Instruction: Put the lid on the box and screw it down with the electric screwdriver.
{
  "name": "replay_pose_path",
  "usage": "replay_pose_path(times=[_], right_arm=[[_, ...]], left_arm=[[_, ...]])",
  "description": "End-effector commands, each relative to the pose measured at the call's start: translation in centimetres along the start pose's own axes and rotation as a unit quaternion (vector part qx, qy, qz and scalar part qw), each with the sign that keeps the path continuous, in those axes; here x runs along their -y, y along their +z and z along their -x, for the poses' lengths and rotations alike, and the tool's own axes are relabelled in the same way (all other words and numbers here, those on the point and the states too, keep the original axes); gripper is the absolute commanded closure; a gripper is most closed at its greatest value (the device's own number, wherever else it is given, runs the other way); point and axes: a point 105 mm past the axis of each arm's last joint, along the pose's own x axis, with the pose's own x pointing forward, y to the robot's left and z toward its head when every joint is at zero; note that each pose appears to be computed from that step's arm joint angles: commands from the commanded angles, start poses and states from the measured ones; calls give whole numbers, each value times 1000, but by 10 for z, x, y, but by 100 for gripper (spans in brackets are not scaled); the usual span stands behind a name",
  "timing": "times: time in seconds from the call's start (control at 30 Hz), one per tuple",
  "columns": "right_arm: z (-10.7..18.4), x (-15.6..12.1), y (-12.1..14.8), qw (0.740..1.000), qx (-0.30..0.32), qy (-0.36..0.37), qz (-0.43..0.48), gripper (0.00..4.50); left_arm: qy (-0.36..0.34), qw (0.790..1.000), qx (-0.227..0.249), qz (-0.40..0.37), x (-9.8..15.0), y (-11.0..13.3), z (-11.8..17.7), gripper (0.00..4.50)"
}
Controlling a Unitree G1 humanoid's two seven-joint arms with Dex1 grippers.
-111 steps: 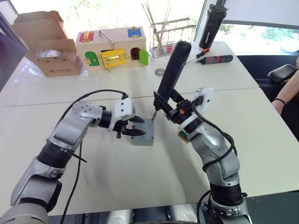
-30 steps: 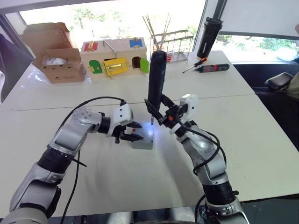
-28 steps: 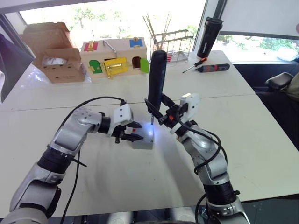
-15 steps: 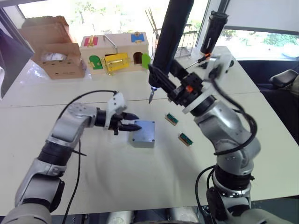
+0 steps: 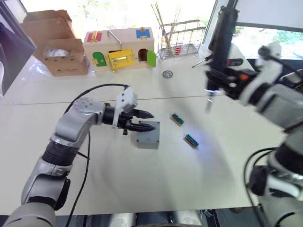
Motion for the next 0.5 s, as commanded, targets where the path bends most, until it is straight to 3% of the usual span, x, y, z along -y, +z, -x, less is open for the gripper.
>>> replay_pose_path(times=[0.03,0.13,0.23,0.5], right_arm=[[25,34,-6,997,-53,-49,-13,265],[44,72,-41,980,-154,-111,-52,265],[52,82,-62,967,-210,-121,-76,265],[44,94,-95,942,-282,-132,-124,265]], left_arm=[[-29,998,13,-49,11,18,-11,216],[-49,996,4,-79,20,18,-20,216],[-60,993,-10,-102,24,15,-25,216],[-52,992,-9,-118,21,15,-28,216]])
